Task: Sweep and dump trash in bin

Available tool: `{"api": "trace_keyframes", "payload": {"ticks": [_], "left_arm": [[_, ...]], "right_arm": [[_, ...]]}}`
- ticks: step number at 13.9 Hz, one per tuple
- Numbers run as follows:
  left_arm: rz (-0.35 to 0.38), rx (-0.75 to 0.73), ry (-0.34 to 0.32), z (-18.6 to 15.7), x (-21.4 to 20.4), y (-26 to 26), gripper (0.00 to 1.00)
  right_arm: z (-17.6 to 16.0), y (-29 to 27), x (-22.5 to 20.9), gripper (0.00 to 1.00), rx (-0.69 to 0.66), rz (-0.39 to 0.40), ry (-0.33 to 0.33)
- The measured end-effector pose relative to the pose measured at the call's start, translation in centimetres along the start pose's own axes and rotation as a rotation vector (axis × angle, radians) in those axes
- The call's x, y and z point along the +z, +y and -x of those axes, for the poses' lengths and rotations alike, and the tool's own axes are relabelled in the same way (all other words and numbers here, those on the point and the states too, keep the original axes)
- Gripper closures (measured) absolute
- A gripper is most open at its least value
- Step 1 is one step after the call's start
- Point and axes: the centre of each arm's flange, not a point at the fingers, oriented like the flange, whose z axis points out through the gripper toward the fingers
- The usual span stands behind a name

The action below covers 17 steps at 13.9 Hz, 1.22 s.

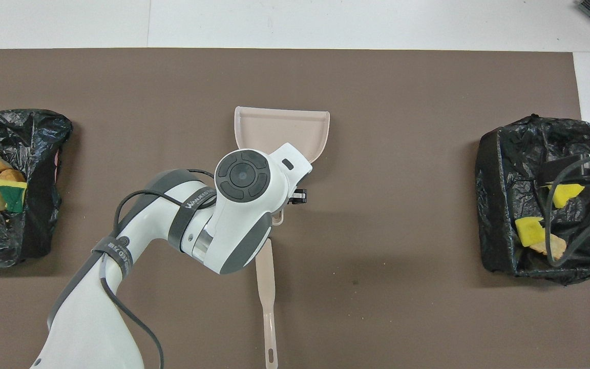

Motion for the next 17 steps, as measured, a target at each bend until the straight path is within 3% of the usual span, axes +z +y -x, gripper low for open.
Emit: {"api": "trace_keyframes", "payload": {"ticks": [3, 4, 7, 10, 17], "left_arm": [[-0.002, -0.007, -0.004, 0.2, 1.0, 0.1, 0.68], [0.0, -0.016, -0.001, 0.1, 0.9, 0.1, 0.63], [0.001, -0.062, 0.008, -0.2, 0.6, -0.3, 0.28], [0.002, -0.105, 0.029, -1.3, -1.4, -2.1, 0.0], [-0.049, -0.176, -0.026, -3.0, -10.1, -12.9, 0.0]], "right_arm": [[0.0, 0.0, 0.0, 0.0, 0.0, 0.0, 0.0], [0.0, 0.0, 0.0, 0.0, 0.0, 0.0, 0.0], [0.0, 0.0, 0.0, 0.0, 0.0, 0.0, 0.0], [0.0, 0.0, 0.0, 0.0, 0.0, 0.0, 0.0], [0.0, 0.0, 0.0, 0.0, 0.0, 0.0, 0.0]]}}
